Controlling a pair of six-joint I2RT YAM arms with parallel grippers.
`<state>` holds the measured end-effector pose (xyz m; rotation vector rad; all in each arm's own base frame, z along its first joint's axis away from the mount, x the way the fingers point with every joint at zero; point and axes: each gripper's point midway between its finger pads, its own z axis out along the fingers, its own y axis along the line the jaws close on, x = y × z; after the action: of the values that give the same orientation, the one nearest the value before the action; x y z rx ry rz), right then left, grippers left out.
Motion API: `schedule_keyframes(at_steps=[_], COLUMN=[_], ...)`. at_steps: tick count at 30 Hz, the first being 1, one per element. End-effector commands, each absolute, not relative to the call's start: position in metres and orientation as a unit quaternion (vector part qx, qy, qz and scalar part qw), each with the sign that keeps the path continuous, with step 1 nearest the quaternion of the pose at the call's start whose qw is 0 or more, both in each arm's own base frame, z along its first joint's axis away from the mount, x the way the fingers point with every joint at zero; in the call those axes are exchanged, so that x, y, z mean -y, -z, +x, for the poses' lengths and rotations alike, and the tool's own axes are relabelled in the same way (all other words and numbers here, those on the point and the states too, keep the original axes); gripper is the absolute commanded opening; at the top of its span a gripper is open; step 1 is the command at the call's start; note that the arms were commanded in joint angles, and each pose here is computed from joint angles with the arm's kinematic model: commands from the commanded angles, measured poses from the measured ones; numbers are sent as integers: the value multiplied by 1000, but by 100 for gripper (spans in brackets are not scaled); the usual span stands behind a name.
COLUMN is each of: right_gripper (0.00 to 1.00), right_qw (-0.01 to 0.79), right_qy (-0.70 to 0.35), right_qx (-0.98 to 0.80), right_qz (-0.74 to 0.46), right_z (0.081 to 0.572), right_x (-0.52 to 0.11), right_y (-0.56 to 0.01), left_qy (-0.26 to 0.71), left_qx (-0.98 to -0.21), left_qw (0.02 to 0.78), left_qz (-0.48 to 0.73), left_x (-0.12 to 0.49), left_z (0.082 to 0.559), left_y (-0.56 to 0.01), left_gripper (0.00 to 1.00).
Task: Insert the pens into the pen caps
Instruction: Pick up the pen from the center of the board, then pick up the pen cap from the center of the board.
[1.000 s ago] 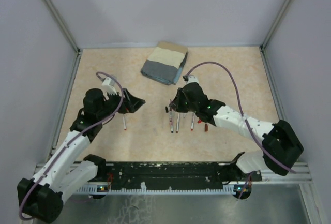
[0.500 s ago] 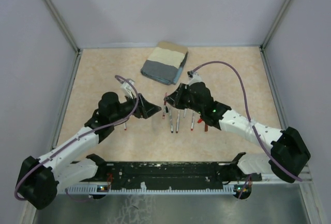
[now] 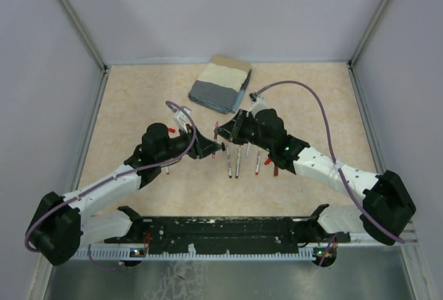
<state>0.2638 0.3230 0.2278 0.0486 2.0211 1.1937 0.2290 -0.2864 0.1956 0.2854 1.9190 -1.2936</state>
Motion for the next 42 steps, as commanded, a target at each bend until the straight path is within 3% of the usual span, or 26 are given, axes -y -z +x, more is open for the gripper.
schedule_keyframes(at_steps=[1,8,13,16,25,34,42], right_gripper=[4,4,4,12,51,53,52], right_qw=[402,396,402,412,470,490,453], right_qy=[-507,-505,-503,-494,-415,-274,-203], right_qx=[-762,-767,-764,-765,-779,-828,-868], right_qz=[5,-7,-16,-24,-27,4,-4], right_z=[263,260,258,257,258,259,250], right_x=[-331,-332,-331,-326,-285,-225,-204], right_y=[-256,-247,-249,-252,-262,-234,-190], left_qy=[532,528,521,508,441,386,404], left_qx=[-727,-729,-735,-743,-762,-758,-720], left_qw=[415,419,418,421,459,503,526], left_qz=[125,119,115,114,118,153,204], left_x=[296,296,297,296,281,268,277], left_z=[232,236,240,244,261,270,265], left_y=[-221,-223,-222,-221,-227,-247,-275], left_gripper=[44,28,8,0,0,0,0])
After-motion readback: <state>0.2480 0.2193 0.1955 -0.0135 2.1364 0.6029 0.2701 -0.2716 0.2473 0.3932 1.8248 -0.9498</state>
